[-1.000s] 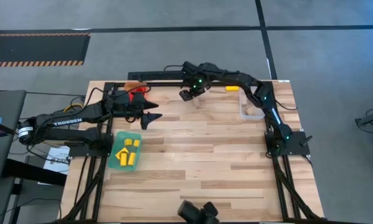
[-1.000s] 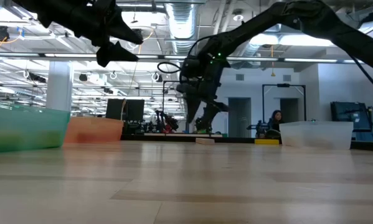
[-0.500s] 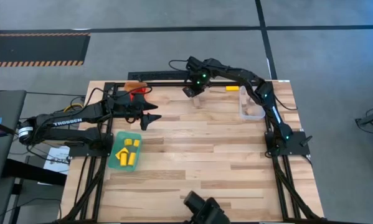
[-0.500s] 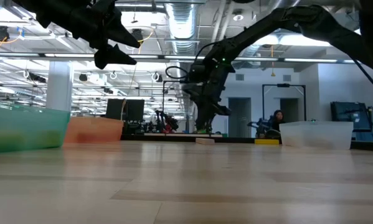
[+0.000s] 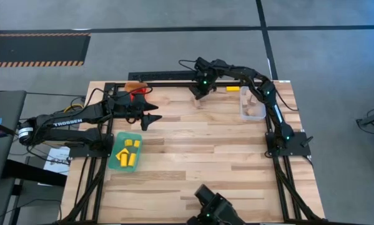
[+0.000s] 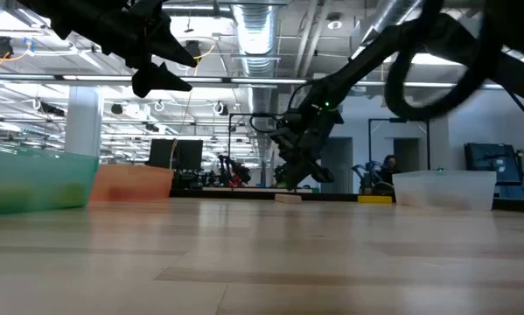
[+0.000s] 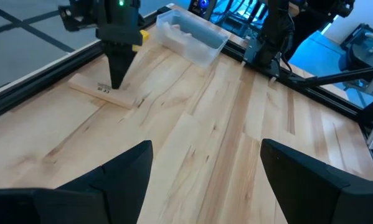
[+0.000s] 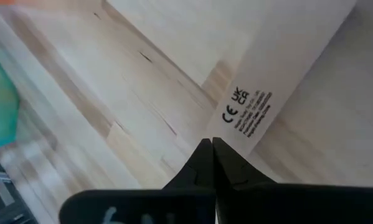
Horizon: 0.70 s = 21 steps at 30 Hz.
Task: Sort & place blocks by color
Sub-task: Put the brown wooden block into the white bin
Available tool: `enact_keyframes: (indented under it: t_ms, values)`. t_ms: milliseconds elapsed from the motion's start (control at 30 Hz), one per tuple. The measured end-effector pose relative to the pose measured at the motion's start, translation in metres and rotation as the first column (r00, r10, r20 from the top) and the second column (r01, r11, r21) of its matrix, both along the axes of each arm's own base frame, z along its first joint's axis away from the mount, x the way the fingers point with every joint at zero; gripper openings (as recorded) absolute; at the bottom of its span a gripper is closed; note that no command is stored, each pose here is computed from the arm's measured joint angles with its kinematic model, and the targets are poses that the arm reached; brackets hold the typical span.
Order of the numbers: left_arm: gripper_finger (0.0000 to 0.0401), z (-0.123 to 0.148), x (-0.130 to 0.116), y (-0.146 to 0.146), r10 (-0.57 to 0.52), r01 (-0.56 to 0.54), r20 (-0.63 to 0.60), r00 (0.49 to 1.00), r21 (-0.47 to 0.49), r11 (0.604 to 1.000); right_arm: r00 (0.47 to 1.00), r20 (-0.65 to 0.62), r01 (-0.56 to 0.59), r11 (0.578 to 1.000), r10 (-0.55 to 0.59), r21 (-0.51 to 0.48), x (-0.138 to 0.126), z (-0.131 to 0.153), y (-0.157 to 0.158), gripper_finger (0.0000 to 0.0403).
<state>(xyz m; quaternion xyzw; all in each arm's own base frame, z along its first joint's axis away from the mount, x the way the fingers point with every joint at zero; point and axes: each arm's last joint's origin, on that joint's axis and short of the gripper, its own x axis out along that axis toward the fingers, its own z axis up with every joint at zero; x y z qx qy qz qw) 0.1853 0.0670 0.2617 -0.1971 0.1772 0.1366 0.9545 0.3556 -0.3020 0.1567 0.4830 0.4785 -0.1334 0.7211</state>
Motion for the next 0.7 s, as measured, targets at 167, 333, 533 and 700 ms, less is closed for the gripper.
enact_keyframes:
  t_ms: [167,333,533,700]
  values:
    - [0.0286,0.0,0.0,0.001,0.02,-0.02,-0.003,1.0,0.007,1.0,1.0,-0.006,0.006,1.0,-0.006,0.02,-0.004,-0.01,0.002,0.0003]
    - [0.0286,0.0,0.0,0.001,0.022,-0.022,-0.002,1.0,0.003,1.0,1.0,-0.019,0.001,0.999,0.0,0.04,-0.005,-0.018,0.006,0.0002]
    - [0.0286,0.0,0.0,0.001,0.029,-0.029,0.002,1.0,-0.016,0.999,0.997,-0.075,-0.005,0.998,0.009,0.055,-0.008,-0.022,0.012,0.0002]
    - [0.0286,-0.001,0.0,-0.001,0.008,-0.008,0.003,1.0,-0.054,0.999,0.979,-0.177,-0.091,0.994,0.1,0.062,-0.011,-0.018,0.03,0.0002]
